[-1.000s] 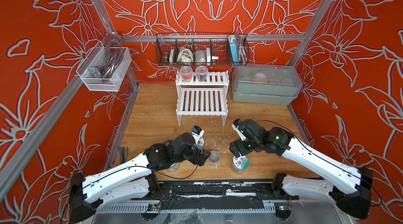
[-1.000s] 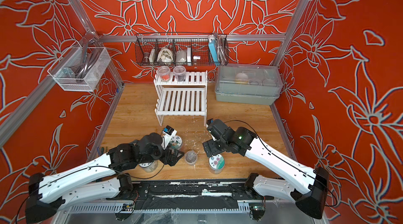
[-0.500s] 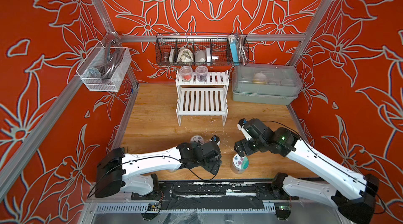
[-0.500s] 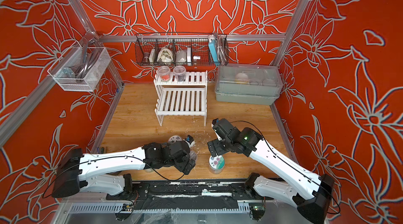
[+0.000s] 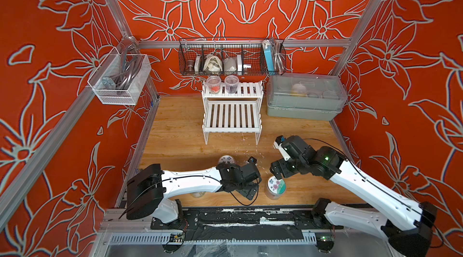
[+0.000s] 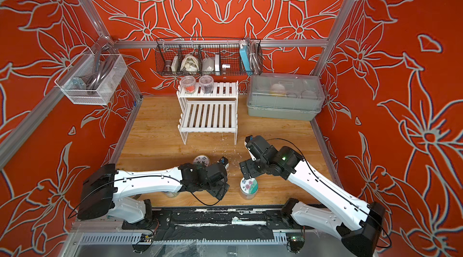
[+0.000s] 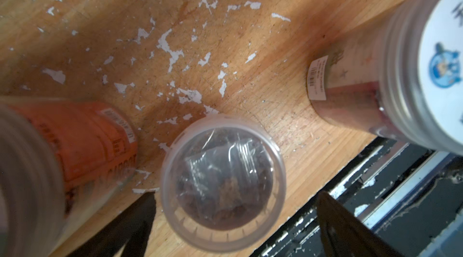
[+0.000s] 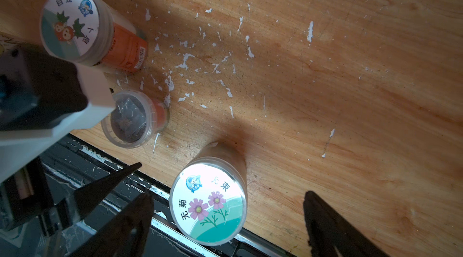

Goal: Place the seed container on the shelf
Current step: Pick up the seed jar at the center of the board.

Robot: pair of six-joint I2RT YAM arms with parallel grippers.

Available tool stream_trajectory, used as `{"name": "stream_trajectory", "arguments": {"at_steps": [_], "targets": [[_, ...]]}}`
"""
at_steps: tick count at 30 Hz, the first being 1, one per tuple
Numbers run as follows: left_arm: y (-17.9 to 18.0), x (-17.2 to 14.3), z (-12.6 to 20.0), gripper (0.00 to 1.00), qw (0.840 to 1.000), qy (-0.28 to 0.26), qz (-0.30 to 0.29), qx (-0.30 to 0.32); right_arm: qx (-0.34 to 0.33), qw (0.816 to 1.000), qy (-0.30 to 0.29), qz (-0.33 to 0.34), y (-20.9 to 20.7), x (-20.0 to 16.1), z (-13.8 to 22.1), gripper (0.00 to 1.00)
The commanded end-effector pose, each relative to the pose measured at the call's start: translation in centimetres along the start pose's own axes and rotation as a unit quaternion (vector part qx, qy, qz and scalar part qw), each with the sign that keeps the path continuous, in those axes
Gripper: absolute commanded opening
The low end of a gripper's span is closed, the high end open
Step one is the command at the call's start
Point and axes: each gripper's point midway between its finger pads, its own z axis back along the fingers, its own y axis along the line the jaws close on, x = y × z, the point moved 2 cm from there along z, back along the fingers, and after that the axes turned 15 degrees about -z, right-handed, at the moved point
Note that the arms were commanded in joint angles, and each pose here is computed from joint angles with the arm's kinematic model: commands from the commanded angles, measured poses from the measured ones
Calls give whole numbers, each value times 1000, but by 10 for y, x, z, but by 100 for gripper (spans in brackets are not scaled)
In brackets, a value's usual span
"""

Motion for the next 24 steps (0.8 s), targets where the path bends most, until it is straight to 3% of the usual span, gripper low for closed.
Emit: {"name": "stream_trajectory", "arguments": {"at_steps": [1,7,17,24], "targets": [[2,7,-3,98,1000,-5,-12,18,-6,1000,8,2,-7,-6,1,97],[4,8,-6,88,999,1,-14,30,-6,1000,13,-2,-8,-8,-2,96],[5,4,-6,87,999,21,-16,36,-2,1000,12,-7,-9,-9,-2,96],[5,1,-6,80,999,29,-17,34,4,1000,8,-11,-9,-8,-3,96]]}}
